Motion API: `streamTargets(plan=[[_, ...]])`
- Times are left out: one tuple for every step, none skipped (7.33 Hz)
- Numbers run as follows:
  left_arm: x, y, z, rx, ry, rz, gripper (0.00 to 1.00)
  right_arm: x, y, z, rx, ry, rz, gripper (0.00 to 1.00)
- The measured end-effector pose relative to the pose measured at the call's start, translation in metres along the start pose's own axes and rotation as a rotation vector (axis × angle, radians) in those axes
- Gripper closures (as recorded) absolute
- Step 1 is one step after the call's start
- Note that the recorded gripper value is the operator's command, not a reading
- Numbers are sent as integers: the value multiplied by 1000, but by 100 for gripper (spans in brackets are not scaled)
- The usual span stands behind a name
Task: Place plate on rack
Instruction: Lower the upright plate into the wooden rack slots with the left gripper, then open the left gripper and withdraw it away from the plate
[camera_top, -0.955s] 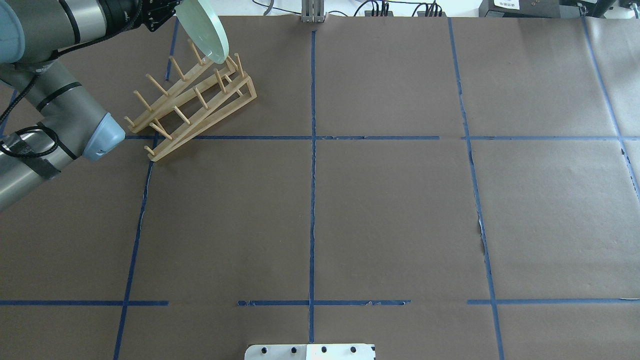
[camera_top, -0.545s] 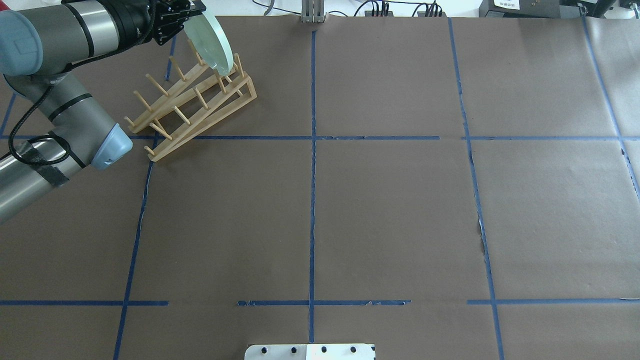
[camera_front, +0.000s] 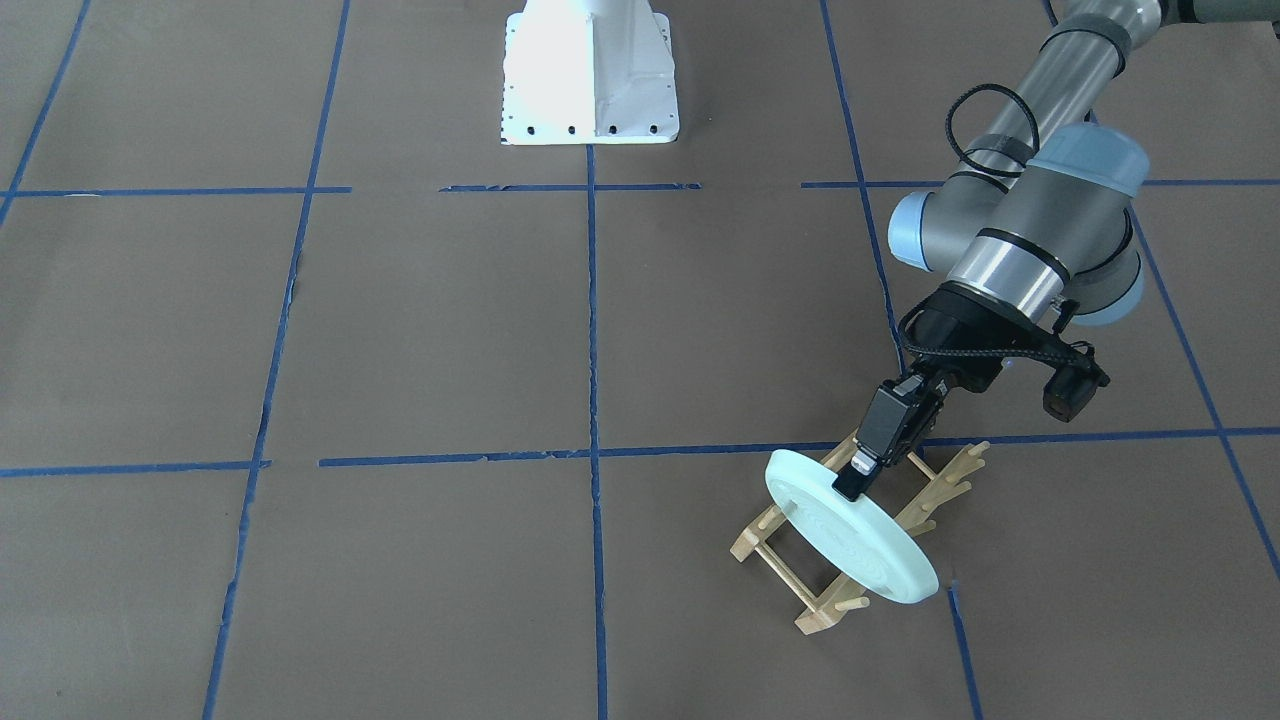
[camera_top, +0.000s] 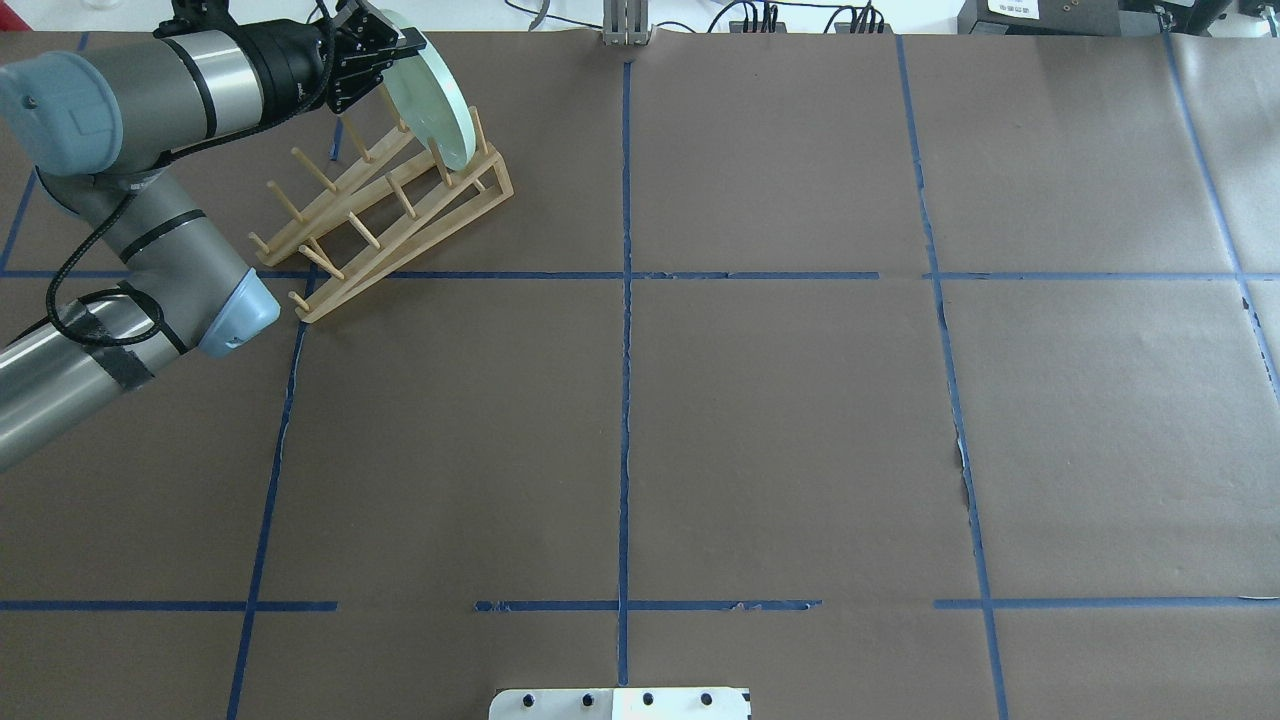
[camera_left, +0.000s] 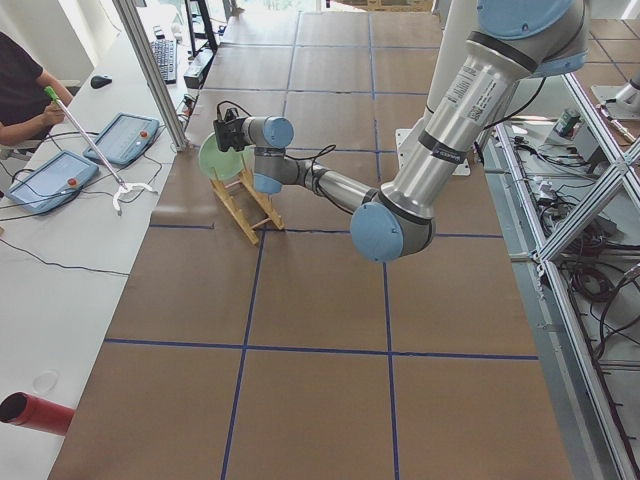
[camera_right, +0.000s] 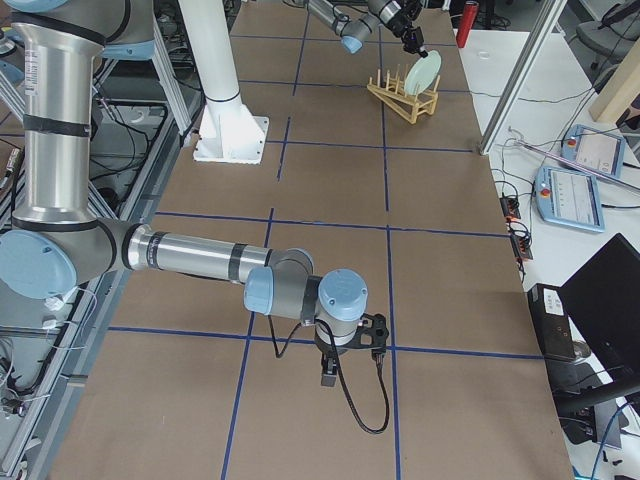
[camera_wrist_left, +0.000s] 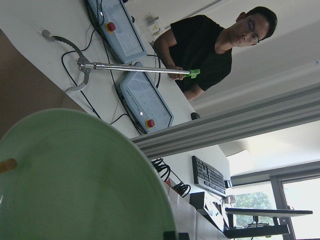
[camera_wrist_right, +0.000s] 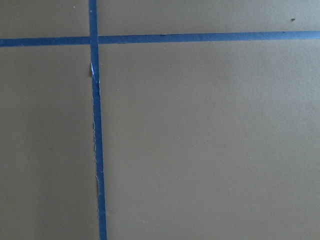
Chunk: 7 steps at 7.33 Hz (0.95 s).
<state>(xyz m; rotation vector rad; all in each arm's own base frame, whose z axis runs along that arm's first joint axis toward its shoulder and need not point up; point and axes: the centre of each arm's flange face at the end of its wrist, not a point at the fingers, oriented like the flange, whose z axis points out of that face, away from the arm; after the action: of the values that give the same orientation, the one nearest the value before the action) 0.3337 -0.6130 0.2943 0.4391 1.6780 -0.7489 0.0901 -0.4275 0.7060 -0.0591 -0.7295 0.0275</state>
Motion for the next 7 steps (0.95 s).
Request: streamTargets(plan=[[-2,0,1,0,-3,5,1,0,0,0,0,0,0,0],[-3,0,1,0,-4,14,0,0,0,0,0,0,0,0],[1,1,1,0,1,20,0,0,0,0,0,0,0,0],[11,-1,-5,3,13,27,0,0,0,0,0,0,0,0],[20,-10,-14,2,-7,41,0,0,0,0,0,0,0,0],[20,-29,-25,-28,-93,84,0,0,0,0,0,0,0,0],[9,-61,-43,-91,-214,155,0,0,0,0,0,0,0,0]])
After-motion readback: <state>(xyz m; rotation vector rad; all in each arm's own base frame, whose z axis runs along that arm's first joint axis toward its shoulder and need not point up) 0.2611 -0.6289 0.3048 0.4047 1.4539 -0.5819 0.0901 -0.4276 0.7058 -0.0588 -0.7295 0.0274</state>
